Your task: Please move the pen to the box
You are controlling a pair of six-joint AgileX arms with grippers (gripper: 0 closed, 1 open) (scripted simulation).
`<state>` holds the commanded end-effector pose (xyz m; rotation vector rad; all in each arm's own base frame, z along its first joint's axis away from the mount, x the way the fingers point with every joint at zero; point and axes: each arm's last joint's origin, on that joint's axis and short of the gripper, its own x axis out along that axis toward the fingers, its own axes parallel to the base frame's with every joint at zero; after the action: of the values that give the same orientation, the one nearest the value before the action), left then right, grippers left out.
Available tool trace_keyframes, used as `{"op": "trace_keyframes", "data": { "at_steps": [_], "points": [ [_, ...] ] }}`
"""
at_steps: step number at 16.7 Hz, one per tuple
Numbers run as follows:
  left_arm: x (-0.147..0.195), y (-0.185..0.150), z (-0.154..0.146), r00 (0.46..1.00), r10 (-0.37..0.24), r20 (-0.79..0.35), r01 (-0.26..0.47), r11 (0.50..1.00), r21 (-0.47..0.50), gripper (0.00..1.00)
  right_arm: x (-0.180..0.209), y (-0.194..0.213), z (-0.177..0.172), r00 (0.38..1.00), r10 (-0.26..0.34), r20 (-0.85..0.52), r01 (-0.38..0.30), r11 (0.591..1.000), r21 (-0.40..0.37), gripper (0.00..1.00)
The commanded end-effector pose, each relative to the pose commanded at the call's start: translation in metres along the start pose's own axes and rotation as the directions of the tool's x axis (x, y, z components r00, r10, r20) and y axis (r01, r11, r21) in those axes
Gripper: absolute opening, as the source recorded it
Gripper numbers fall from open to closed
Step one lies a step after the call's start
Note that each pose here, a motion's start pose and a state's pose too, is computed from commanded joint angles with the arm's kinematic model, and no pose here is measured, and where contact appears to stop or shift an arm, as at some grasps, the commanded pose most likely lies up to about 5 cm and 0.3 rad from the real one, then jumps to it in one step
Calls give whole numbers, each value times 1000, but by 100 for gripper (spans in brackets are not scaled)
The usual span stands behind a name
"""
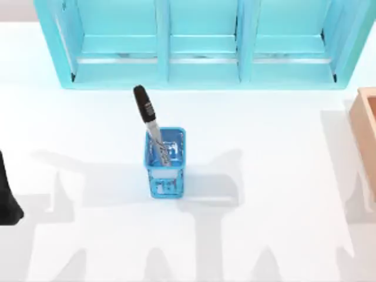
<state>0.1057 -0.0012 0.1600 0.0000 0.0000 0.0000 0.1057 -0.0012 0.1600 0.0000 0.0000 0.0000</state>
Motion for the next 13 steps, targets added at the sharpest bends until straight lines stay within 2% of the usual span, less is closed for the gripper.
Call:
{"op": "trace_keyframes", "data": {
  "at_steps": [3, 5, 9, 13],
  "points": [
    [0, 0, 0, 1000, 0, 0, 0, 1000, 0, 100, 0, 1, 1, 1000, 10, -4, -10, 1000, 0, 100],
    [0, 0, 0, 1000, 0, 0, 0, 1000, 0, 100, 2, 5, 7, 998, 51, -25, -51, 999, 2, 100],
    [0, 0, 0, 1000, 0, 0, 0, 1000, 0, 100, 16, 20, 31, 976, 188, -114, -187, 982, 18, 100],
    [0, 0, 0, 1000, 0, 0, 0, 1000, 0, 100, 52, 51, 60, 906, 358, -228, -355, 933, 54, 100]
  ]
}}
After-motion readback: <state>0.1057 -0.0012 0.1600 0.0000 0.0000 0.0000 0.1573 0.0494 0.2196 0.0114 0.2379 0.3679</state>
